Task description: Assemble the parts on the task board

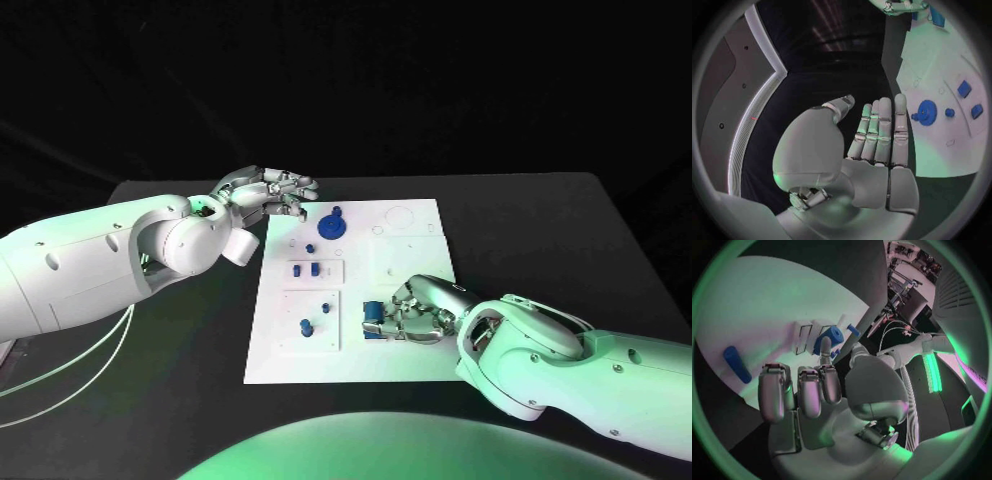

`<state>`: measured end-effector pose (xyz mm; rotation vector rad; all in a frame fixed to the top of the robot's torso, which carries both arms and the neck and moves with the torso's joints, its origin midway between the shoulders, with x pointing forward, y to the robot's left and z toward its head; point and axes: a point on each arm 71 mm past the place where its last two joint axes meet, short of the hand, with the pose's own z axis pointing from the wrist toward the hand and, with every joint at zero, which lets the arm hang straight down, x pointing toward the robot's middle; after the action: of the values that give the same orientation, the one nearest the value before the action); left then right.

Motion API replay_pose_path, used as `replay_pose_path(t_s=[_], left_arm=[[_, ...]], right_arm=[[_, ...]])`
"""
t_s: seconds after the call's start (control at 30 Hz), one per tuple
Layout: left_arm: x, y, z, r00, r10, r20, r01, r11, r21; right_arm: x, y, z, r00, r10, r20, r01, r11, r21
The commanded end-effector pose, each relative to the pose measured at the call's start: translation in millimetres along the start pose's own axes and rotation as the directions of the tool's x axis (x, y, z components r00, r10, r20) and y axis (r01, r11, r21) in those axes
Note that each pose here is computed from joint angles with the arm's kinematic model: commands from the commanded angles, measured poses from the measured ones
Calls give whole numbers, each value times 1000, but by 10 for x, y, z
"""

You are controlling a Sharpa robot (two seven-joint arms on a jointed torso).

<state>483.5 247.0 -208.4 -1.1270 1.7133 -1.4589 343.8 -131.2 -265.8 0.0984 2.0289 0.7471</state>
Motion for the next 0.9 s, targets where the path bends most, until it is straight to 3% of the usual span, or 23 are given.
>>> replay_pose_path(t_s=[0.03,0.3,0.9], left_arm=[[27,-9,1,1000,0,-22,0,1000,4],[23,-8,-2,1000,1,-21,-1,1000,4],[16,-8,-10,1000,1,-20,-1,1000,3]], right_arm=[[16,-17,4,999,-22,-27,22,1000,-11],[16,-50,14,998,-46,-37,46,999,-2],[-25,-154,45,998,-61,-11,61,997,41]])
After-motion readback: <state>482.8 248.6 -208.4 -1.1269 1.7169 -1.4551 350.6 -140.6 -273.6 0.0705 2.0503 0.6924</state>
